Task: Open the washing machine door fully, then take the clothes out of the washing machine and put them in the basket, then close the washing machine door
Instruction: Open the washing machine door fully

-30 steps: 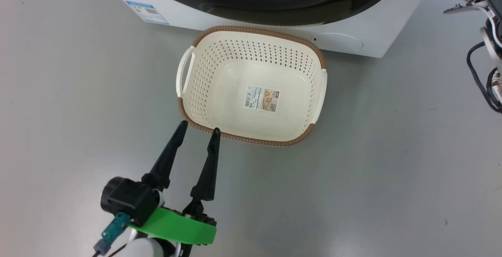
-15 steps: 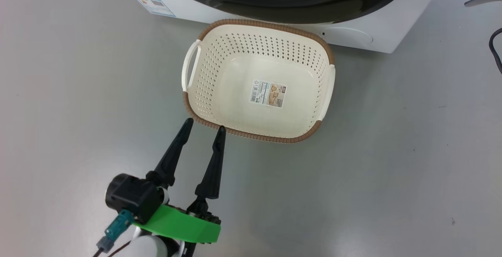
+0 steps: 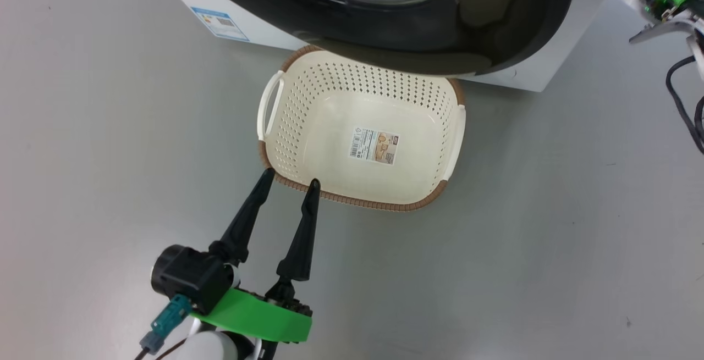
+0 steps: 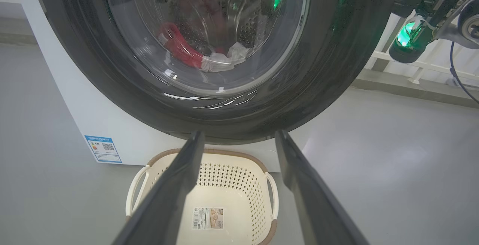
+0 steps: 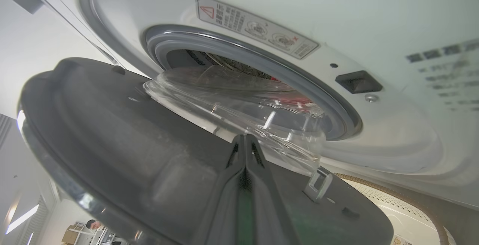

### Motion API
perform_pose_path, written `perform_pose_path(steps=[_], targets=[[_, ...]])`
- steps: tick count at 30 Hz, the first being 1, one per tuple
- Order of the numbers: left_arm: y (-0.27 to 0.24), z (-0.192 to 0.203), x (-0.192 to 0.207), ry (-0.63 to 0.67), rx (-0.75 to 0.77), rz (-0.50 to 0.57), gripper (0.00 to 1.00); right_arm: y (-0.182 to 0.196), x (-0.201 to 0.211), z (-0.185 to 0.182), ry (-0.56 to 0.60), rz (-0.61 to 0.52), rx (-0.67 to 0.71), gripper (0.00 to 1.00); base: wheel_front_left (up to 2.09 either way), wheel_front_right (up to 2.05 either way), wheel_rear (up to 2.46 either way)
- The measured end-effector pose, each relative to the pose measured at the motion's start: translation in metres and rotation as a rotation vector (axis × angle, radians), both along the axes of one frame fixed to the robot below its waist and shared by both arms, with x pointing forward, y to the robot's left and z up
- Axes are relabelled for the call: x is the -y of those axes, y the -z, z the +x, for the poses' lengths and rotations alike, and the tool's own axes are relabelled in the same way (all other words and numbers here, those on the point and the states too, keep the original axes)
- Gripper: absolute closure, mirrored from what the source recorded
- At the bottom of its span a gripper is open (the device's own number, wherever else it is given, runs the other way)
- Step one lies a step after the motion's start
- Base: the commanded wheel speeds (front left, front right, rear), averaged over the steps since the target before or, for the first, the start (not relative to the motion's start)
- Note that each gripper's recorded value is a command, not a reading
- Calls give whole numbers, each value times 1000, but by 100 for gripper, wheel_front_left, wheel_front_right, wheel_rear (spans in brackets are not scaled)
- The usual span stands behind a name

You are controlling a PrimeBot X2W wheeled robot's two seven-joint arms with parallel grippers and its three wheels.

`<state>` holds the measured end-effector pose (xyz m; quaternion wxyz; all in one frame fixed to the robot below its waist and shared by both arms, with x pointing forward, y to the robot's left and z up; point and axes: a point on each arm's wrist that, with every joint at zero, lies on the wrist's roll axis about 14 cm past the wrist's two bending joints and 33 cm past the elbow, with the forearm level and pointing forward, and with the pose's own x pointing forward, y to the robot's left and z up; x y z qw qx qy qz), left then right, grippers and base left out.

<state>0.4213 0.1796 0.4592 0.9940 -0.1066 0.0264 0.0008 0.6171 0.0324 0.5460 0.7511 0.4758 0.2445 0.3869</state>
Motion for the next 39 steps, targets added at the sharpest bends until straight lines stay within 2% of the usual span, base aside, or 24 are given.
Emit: perform_pose_path(steps=[14,32,39], targets=[[-18,-4,5,13,47,-1,0,5,-13,-46,-116,-26,-38,100,0,0,0],[-24,-15,5,7,59,-6,0,3,-46,-109,-332,-12,-70,100,0,0,0],[-24,-18,4,2,57,-7,0,4,-51,-117,-352,-10,-73,100,0,0,0]])
